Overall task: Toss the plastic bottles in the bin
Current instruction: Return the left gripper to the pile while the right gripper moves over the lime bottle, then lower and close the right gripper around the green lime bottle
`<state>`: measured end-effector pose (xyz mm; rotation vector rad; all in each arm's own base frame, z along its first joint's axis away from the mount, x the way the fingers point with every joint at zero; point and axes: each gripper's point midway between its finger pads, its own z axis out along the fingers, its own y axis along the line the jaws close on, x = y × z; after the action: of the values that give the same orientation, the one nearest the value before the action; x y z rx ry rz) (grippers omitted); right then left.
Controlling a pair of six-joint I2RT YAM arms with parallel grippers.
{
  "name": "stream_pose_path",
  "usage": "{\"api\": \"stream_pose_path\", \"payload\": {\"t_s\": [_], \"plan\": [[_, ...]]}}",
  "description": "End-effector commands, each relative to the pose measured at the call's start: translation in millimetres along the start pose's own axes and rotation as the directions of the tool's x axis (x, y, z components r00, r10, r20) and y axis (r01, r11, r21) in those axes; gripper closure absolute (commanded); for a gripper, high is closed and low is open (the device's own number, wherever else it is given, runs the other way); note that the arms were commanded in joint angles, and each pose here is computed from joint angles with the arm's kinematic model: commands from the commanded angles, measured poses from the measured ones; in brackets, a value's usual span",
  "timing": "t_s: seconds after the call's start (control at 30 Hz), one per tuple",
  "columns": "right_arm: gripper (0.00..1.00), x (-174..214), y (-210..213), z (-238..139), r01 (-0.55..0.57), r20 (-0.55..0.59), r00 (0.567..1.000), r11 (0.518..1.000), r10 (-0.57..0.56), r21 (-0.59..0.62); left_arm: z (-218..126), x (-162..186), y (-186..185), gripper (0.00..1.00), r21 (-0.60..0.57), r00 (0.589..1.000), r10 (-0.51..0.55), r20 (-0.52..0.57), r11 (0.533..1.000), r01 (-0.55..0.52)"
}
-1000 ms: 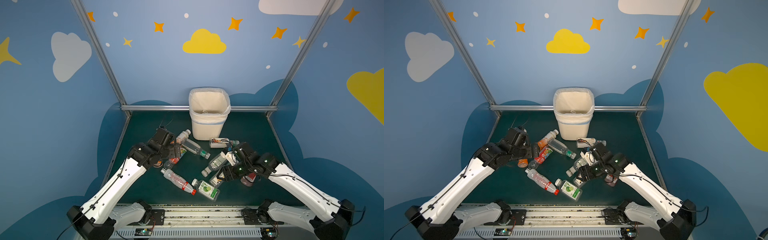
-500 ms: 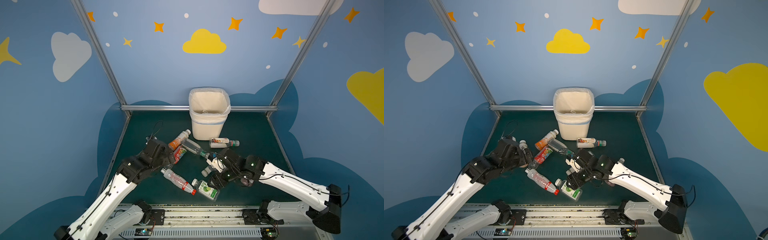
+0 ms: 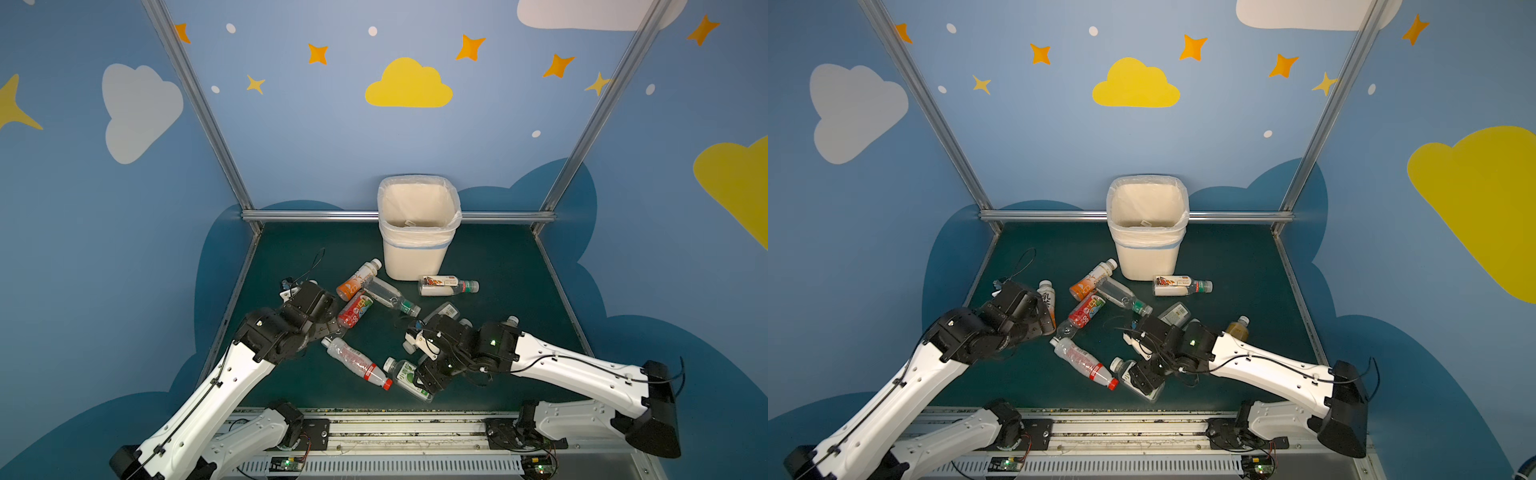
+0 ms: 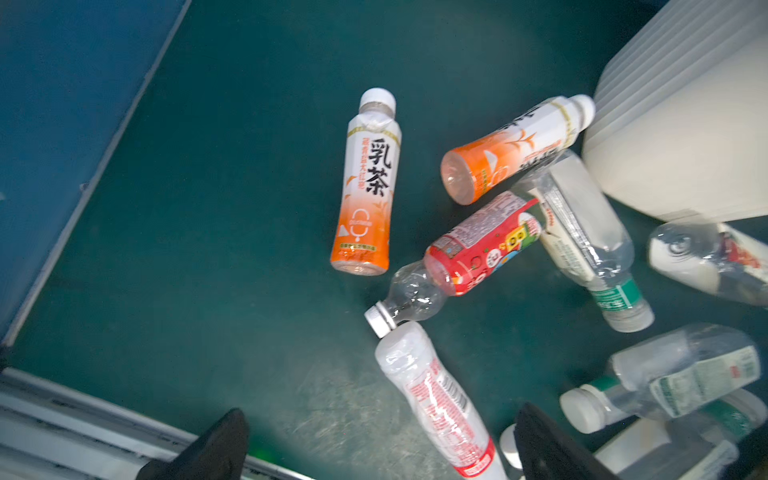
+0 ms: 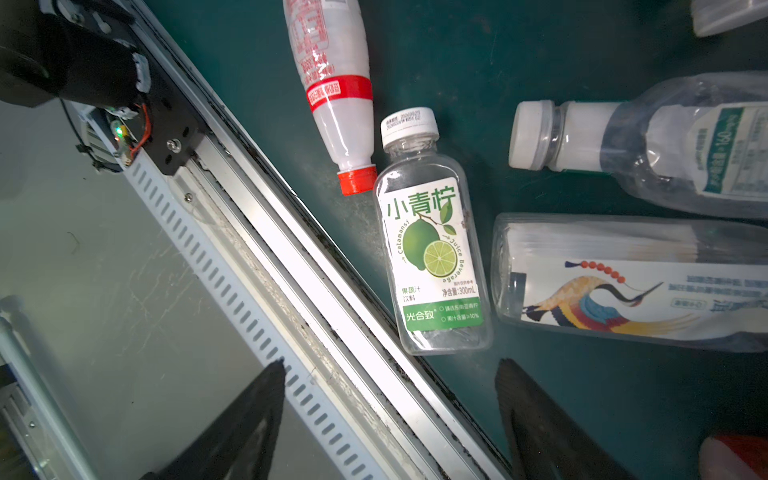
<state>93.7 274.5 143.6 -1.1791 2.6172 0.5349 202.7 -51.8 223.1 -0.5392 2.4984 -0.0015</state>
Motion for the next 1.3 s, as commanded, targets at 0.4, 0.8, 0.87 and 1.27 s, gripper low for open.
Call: {"api": "stream_pose_path", "payload": {"t_s": [0.4,0.8,0.87,1.27], "plan": [[0.18,0.4,-9.7,57.0,0.180,-0.226,0.963,0.974,-0.146,0.135,6.0,-11.7,-24.0,0.00,0.014,0.982,0.190,-0.008,0.982,-0.190],[0.17,-9.8,-20.0,84.0,0.224,-0.306,0.938,0.958,-0.161,0.181,-1.7,-21.6,-29.2,0.00,0.081,0.985,0.170,0.038,0.982,-0.173],[0.17,-8.8,-23.7,87.5,0.219,-0.316,0.936,0.957,-0.151,0.189,-4.2,-21.1,-25.8,0.00,0.085,0.986,0.164,0.042,0.982,-0.167],[0.16,-10.7,-25.3,104.0,0.188,-0.343,0.931,0.969,-0.123,0.162,-15.9,-22.4,-7.7,0.00,0.092,0.989,0.134,0.065,0.986,-0.140]]}}
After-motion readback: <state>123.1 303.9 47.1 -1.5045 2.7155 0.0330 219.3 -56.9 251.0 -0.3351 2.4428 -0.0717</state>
